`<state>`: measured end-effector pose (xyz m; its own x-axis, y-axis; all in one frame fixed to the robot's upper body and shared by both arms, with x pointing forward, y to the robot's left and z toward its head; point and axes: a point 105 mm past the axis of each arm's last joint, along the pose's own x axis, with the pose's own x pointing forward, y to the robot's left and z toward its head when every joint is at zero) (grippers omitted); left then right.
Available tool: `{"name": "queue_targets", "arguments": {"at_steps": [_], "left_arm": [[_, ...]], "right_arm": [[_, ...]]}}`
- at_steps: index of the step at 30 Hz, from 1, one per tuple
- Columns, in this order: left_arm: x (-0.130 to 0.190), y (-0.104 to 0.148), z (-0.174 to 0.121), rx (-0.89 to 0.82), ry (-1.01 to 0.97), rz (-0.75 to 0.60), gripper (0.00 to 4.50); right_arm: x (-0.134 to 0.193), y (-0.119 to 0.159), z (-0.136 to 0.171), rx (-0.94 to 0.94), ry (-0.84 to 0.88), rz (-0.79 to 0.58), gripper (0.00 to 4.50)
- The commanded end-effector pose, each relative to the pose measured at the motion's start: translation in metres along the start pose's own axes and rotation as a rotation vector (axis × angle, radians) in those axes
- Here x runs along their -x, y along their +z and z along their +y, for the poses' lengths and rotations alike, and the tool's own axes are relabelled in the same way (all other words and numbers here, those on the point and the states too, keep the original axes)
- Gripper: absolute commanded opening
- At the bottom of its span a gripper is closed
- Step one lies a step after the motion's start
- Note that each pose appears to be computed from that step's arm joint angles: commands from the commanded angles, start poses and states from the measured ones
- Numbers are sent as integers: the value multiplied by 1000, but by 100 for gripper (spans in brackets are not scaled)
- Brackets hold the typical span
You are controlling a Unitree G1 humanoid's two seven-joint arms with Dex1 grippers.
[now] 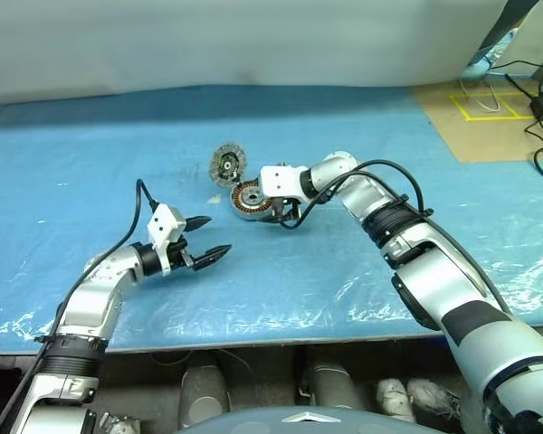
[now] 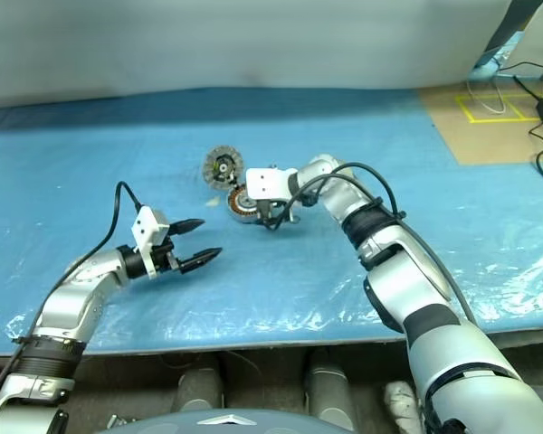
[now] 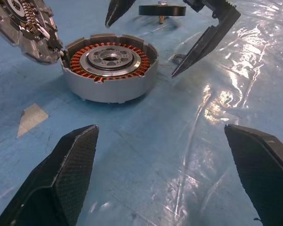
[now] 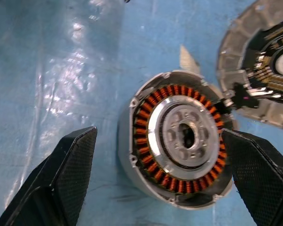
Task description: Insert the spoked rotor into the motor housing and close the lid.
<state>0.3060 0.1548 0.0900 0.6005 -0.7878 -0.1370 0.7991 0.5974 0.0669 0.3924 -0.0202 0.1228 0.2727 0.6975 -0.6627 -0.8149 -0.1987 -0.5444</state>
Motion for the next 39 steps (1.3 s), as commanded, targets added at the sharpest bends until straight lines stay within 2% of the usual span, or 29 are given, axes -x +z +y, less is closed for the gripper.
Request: {"name": "queue_targets", "arguments": {"at_steps": [1,11,20,23,27,35,39], "left_arm": [[1,14,-2,-23,15,-42,450],[-3,10,-7,-20,3,-25,450],[-12,9,-13,-12,-18,-32,450],[-14,9,-14,-10,-20,-34,450],[-16,8,-15,-9,-23,-32,450],[-18,7,-16,-5,-29,-31,450],[-19,6,-18,-5,-38,-29,450]], "right_arm": [[-1,9,-8,101,7,18,443],[-17,8,0,212,44,65,443],[-22,-14,8,212,63,171,443],[-25,-15,12,199,78,166,387],[-29,-14,12,153,67,163,256],[-23,-9,12,14,97,108,256],[-16,-7,25,-46,149,98,256]]}}
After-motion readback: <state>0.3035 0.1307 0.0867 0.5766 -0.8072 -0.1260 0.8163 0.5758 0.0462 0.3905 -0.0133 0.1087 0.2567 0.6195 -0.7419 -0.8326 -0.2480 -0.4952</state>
